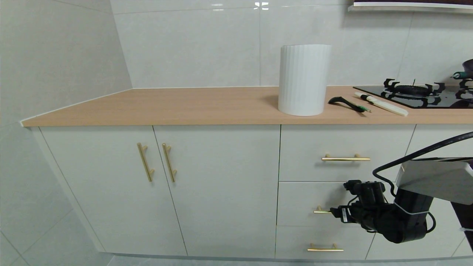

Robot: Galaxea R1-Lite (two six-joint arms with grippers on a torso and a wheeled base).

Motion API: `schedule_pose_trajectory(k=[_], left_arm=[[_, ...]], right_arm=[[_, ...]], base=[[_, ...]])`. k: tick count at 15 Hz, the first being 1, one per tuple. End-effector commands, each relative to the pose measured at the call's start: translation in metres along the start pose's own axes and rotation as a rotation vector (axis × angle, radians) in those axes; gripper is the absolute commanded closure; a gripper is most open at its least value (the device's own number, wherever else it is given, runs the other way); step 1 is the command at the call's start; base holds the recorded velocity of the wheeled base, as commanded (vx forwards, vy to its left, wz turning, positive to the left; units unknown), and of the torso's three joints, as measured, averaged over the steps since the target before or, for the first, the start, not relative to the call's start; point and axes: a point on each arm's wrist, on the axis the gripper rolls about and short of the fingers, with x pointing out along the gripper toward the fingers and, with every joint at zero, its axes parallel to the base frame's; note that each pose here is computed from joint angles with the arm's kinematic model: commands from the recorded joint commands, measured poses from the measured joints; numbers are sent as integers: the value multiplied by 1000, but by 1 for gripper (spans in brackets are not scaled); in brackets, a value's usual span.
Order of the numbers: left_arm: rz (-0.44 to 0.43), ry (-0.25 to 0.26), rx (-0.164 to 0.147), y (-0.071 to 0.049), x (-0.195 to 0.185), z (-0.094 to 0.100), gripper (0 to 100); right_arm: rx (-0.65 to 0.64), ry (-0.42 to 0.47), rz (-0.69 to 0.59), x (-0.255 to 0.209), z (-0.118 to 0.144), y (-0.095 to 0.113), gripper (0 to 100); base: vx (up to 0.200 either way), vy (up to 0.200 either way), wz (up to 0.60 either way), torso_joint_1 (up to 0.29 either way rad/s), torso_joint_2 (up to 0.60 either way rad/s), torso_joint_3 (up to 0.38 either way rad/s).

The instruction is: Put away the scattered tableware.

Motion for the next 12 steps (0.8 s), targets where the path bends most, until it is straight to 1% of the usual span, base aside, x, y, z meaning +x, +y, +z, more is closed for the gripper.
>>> schedule_pose_trajectory(k=[1, 5, 12], left_arm=[[1, 0, 0, 0, 0, 0, 0], [1, -1, 0, 0, 0, 0, 0], [1, 0, 0, 0, 0, 0, 0]], right_arm=[[-2, 6, 0, 0, -1, 0, 0], [-4, 32, -2, -1, -3, -1, 0], [-6, 46, -3, -1, -4, -1, 0]], base=[[0, 0, 0, 0, 0, 0], [0, 0, 0, 0, 0, 0], [0, 0, 0, 0, 0, 0]])
